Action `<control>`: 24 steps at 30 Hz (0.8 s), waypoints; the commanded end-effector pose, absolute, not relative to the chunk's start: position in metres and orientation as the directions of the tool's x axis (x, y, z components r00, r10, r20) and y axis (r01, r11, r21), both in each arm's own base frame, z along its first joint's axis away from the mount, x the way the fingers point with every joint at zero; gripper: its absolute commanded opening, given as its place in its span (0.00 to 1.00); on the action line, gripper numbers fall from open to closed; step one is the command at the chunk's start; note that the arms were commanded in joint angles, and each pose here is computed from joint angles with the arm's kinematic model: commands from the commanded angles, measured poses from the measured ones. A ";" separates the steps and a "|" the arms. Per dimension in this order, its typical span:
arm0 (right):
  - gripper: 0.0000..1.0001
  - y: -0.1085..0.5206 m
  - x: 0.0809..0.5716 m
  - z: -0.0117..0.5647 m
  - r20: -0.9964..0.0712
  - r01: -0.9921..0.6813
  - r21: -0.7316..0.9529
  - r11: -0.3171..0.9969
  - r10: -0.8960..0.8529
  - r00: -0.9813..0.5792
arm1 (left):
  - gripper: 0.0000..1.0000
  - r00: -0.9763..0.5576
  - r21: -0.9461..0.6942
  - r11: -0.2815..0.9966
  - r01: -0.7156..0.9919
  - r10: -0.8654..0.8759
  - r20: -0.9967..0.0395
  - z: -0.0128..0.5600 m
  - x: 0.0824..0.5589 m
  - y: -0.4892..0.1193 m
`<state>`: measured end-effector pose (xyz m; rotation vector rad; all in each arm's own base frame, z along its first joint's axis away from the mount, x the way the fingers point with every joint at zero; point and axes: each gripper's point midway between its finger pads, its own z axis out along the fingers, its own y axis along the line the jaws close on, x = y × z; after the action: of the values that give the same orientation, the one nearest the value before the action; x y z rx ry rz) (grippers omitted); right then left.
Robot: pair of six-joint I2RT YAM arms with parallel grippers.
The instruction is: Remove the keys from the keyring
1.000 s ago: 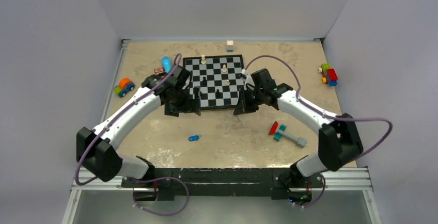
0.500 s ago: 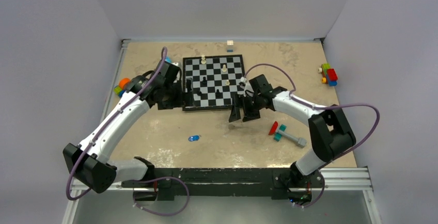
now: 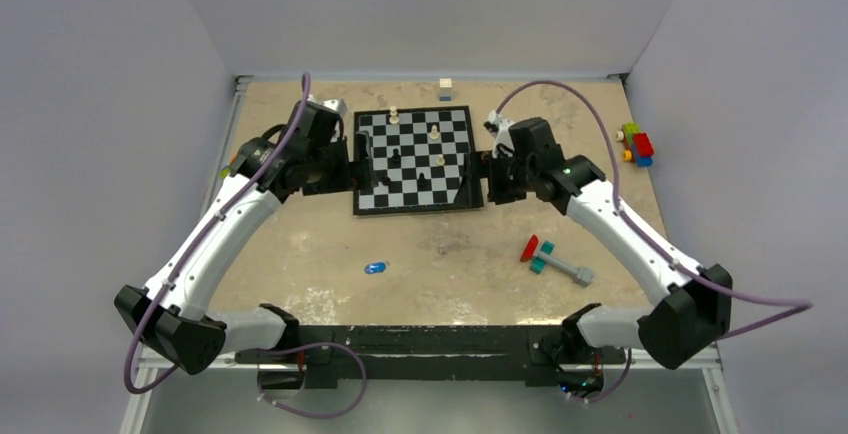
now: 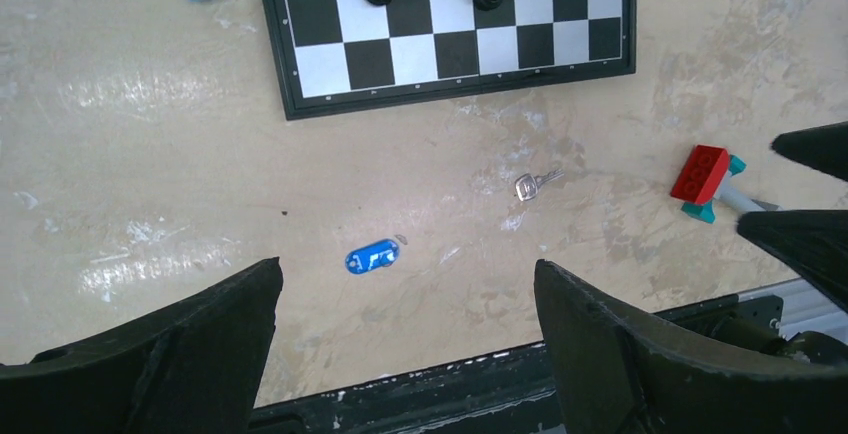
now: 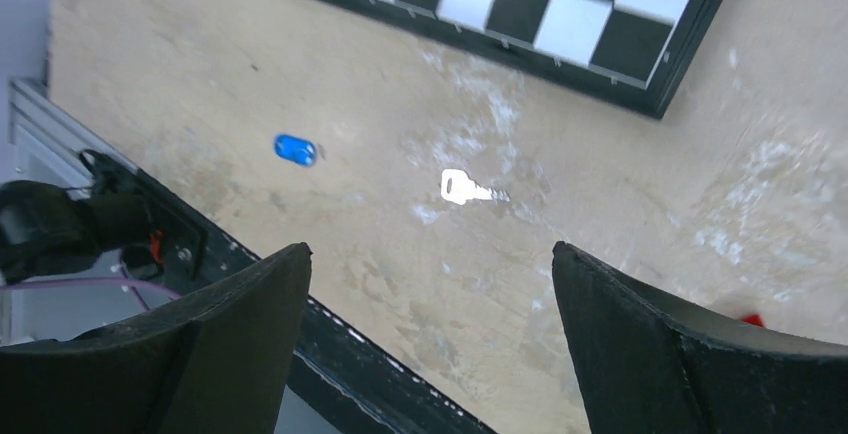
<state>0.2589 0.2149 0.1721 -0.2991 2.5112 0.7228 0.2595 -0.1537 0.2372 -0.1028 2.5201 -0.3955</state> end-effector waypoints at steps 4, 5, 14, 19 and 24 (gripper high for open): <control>0.96 0.206 0.275 0.301 -0.783 -0.451 0.379 0.808 0.020 -0.622 | 1.00 -0.691 -0.284 0.951 0.123 -0.123 -0.712 0.307 0.276 -0.147; 0.96 0.203 0.275 0.316 -0.805 -0.454 0.371 0.810 0.036 -0.592 | 1.00 -0.670 -0.271 0.953 0.132 -0.116 -0.733 0.316 0.277 -0.145; 0.98 0.163 0.270 0.385 -0.918 -0.388 0.366 0.846 0.259 -0.301 | 1.00 -0.428 -0.204 0.948 0.245 -0.083 -0.900 0.401 0.275 -0.129; 0.98 0.138 0.264 0.378 -0.899 -0.302 0.436 0.847 0.394 -0.193 | 1.00 -0.108 -0.169 0.961 0.220 -0.148 -0.983 0.410 0.269 -0.100; 0.98 0.132 0.257 0.371 -0.885 -0.285 0.463 0.839 0.423 -0.193 | 1.00 0.001 -0.220 0.964 0.148 -0.223 -0.975 0.386 0.257 -0.077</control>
<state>0.2500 0.1412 0.3501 0.0058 1.7431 0.6322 0.2436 -0.0921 0.3662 0.0313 1.7093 -0.3403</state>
